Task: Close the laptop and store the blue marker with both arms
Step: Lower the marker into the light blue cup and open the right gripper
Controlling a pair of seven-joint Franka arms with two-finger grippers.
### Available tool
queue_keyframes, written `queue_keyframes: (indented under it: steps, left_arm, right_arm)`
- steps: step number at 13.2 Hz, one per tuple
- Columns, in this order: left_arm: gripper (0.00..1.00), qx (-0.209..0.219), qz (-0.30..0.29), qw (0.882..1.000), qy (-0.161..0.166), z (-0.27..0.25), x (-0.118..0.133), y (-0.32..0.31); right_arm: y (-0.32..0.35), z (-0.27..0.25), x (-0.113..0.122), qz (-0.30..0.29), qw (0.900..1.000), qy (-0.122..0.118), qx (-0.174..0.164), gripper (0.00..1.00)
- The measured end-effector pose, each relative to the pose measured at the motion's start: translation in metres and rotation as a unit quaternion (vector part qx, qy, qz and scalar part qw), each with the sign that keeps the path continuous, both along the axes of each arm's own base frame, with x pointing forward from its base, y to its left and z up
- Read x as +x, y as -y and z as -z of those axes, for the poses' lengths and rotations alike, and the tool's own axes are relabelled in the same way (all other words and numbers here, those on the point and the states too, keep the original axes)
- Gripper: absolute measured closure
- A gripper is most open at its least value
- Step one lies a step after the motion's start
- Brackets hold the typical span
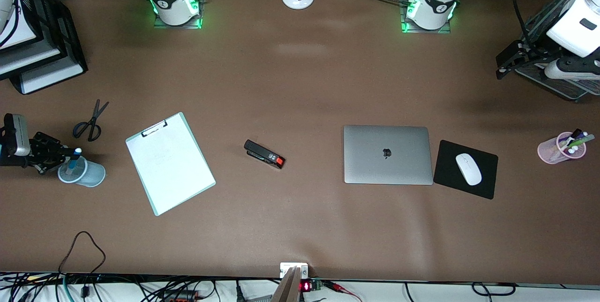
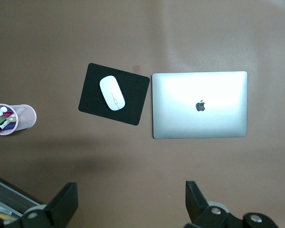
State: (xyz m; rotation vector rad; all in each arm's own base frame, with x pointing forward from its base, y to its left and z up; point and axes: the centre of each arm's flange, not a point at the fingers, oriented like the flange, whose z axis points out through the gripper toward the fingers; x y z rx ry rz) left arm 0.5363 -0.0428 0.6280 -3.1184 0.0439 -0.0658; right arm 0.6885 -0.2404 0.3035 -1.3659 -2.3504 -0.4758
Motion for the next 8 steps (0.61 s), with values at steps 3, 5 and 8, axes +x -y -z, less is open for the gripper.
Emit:
queue_keyframes:
  steps: [3, 5, 8]
  left_arm:
    - [0.00, 0.001, 0.012, 1.000, -0.001, 0.000, 0.000, -0.002]
    - [0.00, 0.001, 0.015, 1.000, -0.001, 0.000, 0.000, -0.004]
    - [0.00, 0.001, 0.016, 1.000, -0.001, 0.000, 0.000, -0.005]
  right_arm:
    - [0.002, 0.002, 0.001, 0.003, 1.000, 0.005, -0.003, 0.82]
    - [0.004, 0.010, 0.000, 0.005, 1.000, 0.000, -0.001, 0.82]
    - [0.009, 0.029, -0.003, 0.009, 1.000, -0.012, 0.005, 0.82]
